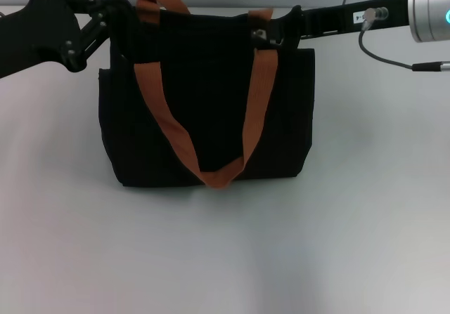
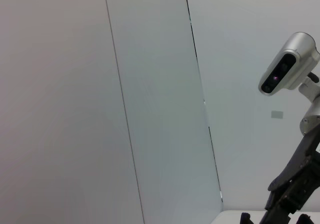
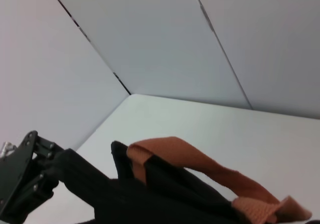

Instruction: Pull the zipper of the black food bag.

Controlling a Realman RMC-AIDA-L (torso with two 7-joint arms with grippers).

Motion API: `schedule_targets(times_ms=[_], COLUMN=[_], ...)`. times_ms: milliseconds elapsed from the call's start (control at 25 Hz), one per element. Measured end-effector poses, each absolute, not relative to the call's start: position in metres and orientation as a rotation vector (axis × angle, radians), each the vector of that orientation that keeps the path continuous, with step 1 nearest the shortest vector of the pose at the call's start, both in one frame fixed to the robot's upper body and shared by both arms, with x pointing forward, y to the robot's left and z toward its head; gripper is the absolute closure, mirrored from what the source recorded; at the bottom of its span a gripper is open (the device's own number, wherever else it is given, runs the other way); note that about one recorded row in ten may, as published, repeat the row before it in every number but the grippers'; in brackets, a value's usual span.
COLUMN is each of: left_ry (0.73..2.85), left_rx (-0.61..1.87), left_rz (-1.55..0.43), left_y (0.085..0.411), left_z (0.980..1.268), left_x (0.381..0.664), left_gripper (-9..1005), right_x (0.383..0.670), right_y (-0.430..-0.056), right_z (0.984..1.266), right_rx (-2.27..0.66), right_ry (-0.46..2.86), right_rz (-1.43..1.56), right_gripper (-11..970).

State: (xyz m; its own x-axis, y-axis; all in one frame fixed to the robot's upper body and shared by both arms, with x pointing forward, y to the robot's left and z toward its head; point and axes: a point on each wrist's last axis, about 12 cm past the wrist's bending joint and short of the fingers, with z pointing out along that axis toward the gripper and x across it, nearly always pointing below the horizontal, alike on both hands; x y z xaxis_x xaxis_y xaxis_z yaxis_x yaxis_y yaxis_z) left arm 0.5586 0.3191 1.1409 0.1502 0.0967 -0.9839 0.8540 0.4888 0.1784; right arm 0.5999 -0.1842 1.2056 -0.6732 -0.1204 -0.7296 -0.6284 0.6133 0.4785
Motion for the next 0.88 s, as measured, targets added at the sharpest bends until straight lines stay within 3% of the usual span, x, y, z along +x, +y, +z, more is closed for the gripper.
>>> schedule_targets(times_ms=[200, 440, 760, 880], left_ry=[1.325, 1.326, 1.335, 1.347], left_rx=[0.934, 0.933, 0.925, 0.917], left_rz=[-0.677, -0.679, -0.697, -0.706], left_y=[0.319, 0.319, 0.315, 0.316], left_z=[1.141, 1.14, 1.138, 1.136], left_x=[0.559, 0.559, 0.558, 0.556], left_gripper=[911, 911, 911, 911], right_x=[0.599, 0.583, 0.548, 0.533], right_y=[-0.192, -0.213, -0.221, -0.222], right_z=[1.202, 1.194, 1.154, 1.136], right_rx=[-0.613, -0.702, -0.877, -0.967], right_ry=[2.077, 1.759, 1.417, 1.367], right_rz=[1.071, 1.179, 1.313, 1.3], right_gripper=[850, 620, 411, 282])
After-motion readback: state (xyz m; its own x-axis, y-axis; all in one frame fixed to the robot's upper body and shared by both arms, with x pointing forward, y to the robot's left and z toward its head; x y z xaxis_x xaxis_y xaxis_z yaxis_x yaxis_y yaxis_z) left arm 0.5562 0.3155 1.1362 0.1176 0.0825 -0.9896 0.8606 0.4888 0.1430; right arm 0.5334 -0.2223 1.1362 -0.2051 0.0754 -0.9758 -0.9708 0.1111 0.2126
